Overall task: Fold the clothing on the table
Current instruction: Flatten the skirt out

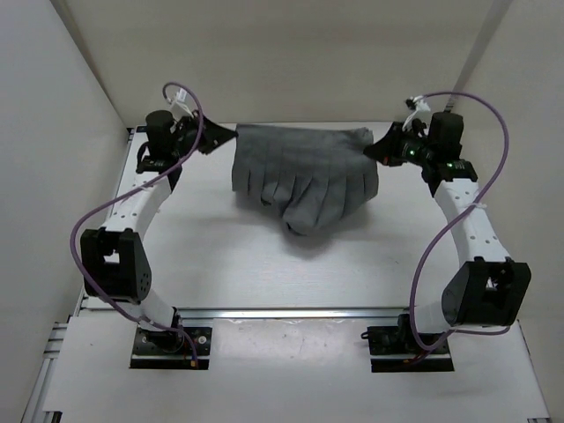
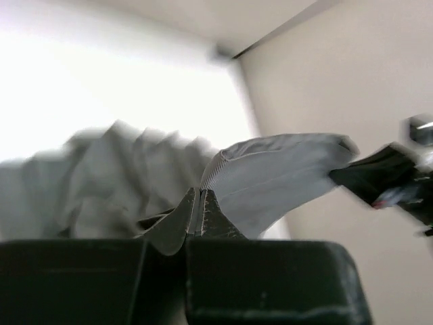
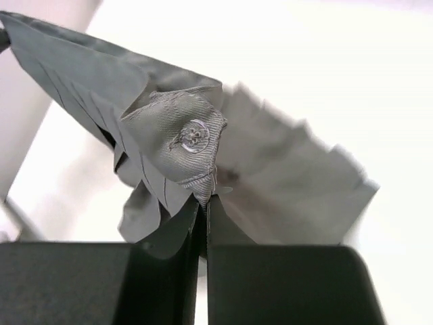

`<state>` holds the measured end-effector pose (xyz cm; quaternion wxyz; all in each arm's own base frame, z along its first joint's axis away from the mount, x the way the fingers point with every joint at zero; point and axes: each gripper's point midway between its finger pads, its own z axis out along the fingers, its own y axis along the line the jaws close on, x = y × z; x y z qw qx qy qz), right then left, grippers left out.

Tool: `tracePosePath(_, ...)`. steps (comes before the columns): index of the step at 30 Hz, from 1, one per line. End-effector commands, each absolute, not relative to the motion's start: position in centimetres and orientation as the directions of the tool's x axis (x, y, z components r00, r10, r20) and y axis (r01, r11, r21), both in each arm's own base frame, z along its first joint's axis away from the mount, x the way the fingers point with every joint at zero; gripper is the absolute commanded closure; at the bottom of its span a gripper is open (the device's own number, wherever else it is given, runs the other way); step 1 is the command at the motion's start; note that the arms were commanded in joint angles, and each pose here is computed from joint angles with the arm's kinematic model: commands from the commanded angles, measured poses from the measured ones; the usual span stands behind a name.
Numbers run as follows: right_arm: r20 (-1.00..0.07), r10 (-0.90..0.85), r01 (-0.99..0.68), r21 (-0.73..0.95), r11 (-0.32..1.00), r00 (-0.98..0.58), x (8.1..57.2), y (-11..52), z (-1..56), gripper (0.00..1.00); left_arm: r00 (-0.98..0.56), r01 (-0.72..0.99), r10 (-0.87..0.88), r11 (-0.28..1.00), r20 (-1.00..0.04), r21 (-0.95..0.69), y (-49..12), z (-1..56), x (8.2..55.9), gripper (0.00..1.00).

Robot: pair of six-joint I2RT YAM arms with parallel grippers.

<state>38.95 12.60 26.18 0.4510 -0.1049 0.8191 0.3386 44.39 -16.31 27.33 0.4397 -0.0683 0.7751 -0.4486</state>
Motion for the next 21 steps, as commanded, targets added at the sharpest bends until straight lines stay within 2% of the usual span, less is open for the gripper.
tracePosePath(1,-0.909,0.234,-0.494,0.387,0.779,-0.344,41.0,11.4,35.3,1.0,-0.51,0.546,-0.587,0.344,-0.628,-0.764,-17.0,39.1,44.5,1.0)
tracePosePath(3,-0.932,0.232,-0.517,0.35,0.781,-0.28,40.3,11.4,38.2,1.0,-0.534,0.589,-0.617,0.221,-0.579,-0.778,-16.9,42.1,42.7,1.0)
tracePosePath(4,-0.949,0.206,-0.544,0.307,0.781,-0.24,39.4,11.9,39.6,1.0,-0.498,0.642,-0.621,0.204,-0.605,-0.739,-16.5,43.9,41.3,1.0)
tracePosePath(6,-0.959,0.18,-0.559,0.275,0.782,-0.22,37.7,12.0,40.5,1.0,-0.537,0.649,-0.61,0.141,-0.582,-0.747,-17.0,44.5,39.2,1.0)
tracePosePath(7,-0.968,0.159,-0.58,0.244,0.777,-0.195,36.4,12.5,41.0,1.0,-0.507,0.7,-0.602,0.13,-0.617,-0.702,-16.9,46.1,37.5,1.0)
tracePosePath(9,-0.974,0.131,-0.594,0.216,0.775,-0.184,34.2,12.7,40.9,1.0,-0.547,0.703,-0.582,0.071,-0.602,-0.708,-17.6,45.6,34.5,1.0)
tracePosePath(14,-0.991,0.082,-0.656,0.132,0.743,-0.107,26.2,14.2,41.7,1.0,-0.486,0.839,-0.537,-0.064,-0.69,-0.541,-19.2,49.7,24.4,1.0)
tracePosePath(17,-0.992,0.068,-0.665,0.12,0.738,-0.104,22.6,14.5,42.2,1.0,-0.442,0.882,-0.505,-0.094,-0.742,-0.462,-19.6,51.7,20.3,1.0)
tracePosePath(21,-0.989,0.073,-0.62,0.14,0.772,-0.132,20.7,14.0,42.2,1.0,-0.442,0.883,-0.472,-0.078,-0.763,-0.463,-19.8,53.0,18.9,1.0)
